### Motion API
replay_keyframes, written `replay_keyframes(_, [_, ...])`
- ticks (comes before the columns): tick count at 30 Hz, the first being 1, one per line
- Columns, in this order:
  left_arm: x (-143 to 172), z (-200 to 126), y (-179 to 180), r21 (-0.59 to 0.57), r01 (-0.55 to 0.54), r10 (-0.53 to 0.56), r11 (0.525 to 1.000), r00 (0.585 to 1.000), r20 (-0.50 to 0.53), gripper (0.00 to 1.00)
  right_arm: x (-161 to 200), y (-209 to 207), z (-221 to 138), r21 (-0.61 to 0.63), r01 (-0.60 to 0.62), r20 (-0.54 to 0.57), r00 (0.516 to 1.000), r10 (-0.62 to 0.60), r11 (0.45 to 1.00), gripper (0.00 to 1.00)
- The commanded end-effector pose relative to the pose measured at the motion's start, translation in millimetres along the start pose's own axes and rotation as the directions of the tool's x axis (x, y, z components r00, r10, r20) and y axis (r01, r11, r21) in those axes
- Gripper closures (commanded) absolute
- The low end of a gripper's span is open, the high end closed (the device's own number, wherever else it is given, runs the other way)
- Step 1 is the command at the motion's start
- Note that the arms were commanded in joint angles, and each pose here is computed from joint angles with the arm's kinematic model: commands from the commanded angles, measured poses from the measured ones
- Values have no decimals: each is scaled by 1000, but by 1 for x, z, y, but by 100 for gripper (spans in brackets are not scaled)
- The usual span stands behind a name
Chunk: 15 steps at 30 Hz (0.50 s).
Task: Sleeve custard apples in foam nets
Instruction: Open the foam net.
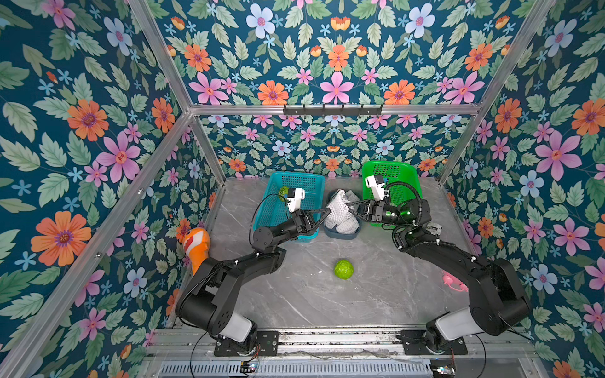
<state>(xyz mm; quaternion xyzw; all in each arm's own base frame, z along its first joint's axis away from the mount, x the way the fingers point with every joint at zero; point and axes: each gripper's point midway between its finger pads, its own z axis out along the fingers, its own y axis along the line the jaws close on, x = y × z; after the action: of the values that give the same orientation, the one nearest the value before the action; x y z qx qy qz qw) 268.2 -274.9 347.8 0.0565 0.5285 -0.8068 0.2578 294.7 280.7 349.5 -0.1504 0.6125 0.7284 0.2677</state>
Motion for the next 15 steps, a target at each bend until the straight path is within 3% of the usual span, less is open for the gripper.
replay_keyframes(1, [8, -4, -14, 58, -82, 83, 995, 996, -25, 100, 4, -3, -10, 10, 29, 12, 1000, -29, 1000, 100])
replay_keyframes(15, [43, -15, 35, -41, -7, 3, 999, 996, -93, 100, 46, -43, -32, 122, -44, -10, 999, 46, 992, 100])
